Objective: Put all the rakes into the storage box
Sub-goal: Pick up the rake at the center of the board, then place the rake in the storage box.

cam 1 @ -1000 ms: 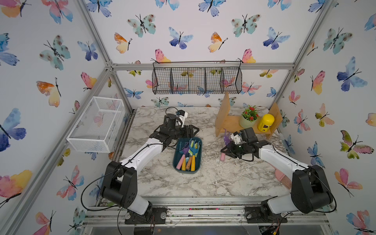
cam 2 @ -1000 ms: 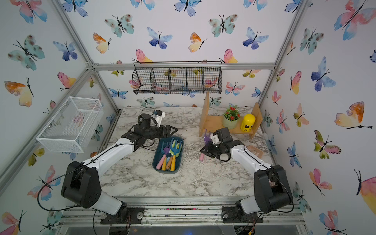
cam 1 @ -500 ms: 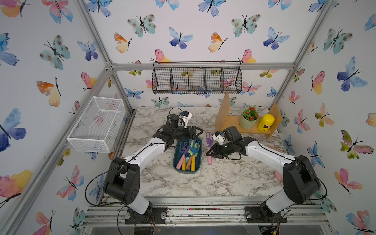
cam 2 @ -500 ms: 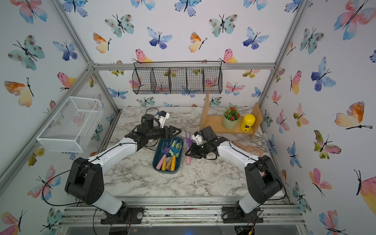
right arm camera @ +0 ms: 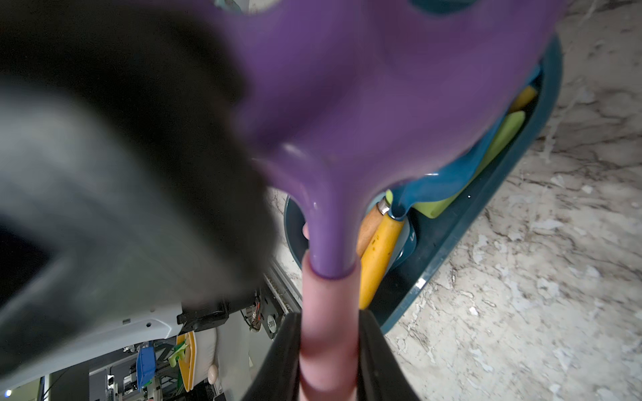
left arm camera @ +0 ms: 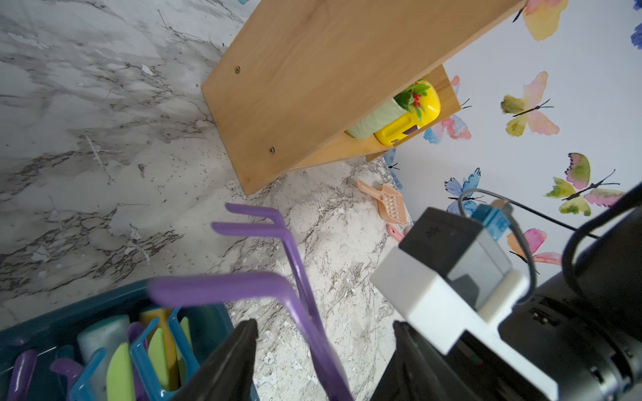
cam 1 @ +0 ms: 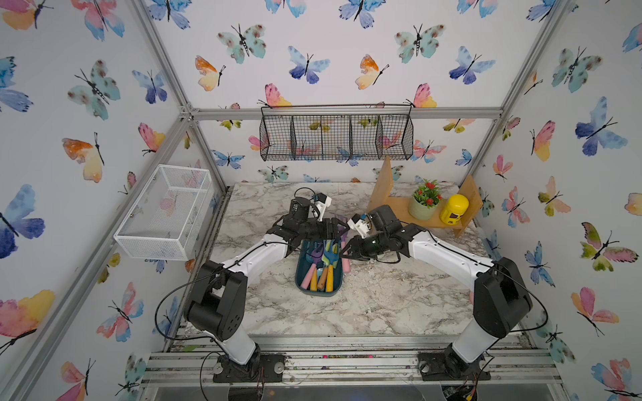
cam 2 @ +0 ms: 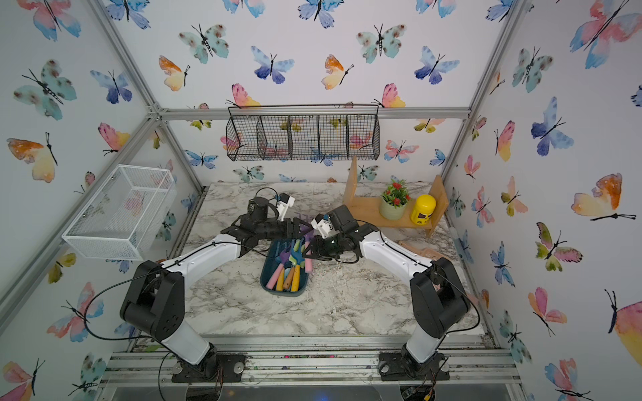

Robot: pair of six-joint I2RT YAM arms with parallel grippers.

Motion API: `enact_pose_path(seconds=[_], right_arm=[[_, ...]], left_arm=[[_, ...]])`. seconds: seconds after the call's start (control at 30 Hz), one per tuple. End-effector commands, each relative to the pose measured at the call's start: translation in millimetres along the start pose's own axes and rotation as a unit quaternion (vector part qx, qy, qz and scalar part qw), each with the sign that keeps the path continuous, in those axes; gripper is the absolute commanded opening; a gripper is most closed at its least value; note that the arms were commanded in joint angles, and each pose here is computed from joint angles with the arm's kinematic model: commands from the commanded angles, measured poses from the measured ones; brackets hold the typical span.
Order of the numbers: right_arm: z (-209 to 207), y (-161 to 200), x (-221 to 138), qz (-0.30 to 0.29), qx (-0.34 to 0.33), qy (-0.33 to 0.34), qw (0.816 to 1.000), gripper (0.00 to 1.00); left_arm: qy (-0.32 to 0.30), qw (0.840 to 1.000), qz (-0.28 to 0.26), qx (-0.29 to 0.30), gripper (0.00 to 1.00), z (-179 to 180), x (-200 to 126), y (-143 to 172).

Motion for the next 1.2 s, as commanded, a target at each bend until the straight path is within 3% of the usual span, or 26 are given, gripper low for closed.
enact_pose_path(seconds=[0.0,0.1,0.17,0.23,0.33,0.4,0.5,0.83,1.17], right_arm=[[6.9,3.2,1.2,0.018,-0.014,-0.003,1.000,0.14],[6.3,2.8,-0.7,0.016,-0.017,0.009,1.000,0.14],[6.4,2.6,-1.9,0.014,-0.016,0.013,1.000,0.15],[5.8,2.5,-2.5,0.013,-0.016,0.019,1.000,0.15],[5.7,1.3,-5.1,0.005,-0.016,0.030,0.999,0.30],[5.1,-0.1,-8.8,-0.008,-0.016,0.047,0.999,0.54],[3.9,-1.6,-14.1,-0.029,-0.016,0.069,0.997,0.65],[-1.4,2.1,-12.8,-0.038,-0.010,0.077,0.996,0.67],[-2.2,3.9,-14.2,-0.041,-0.008,0.081,0.996,0.67]], left_arm=[[0.017,1.000,0.005,0.011,0.51,-4.5,3.4,-1.1],[0.012,1.000,0.012,0.012,0.19,-2.9,4.1,0.2],[0.005,1.000,0.018,0.011,0.07,-1.2,4.3,1.8],[-0.002,1.000,0.021,0.010,0.00,0.7,3.4,4.1],[-0.017,1.000,0.022,0.012,0.00,2.0,-1.5,8.5],[-0.031,0.999,0.021,0.020,0.00,1.8,-6.9,11.7],[-0.063,0.997,0.019,0.037,0.00,3.2,-17.3,15.0],[-0.169,0.984,-0.020,0.051,0.00,29.3,-62.5,26.4],[-0.175,0.984,0.004,0.032,0.00,52.4,-53.0,44.9]])
Point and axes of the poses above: each gripper's point midway between its finger pads, its own x axis out along the fingers, its own z axis along the line the jaws close on, y = z × x, the point moved 8 cm from there along -x, back along the fingers, and after that the axes turned 7 degrees about -x, right-handed, at the moved point
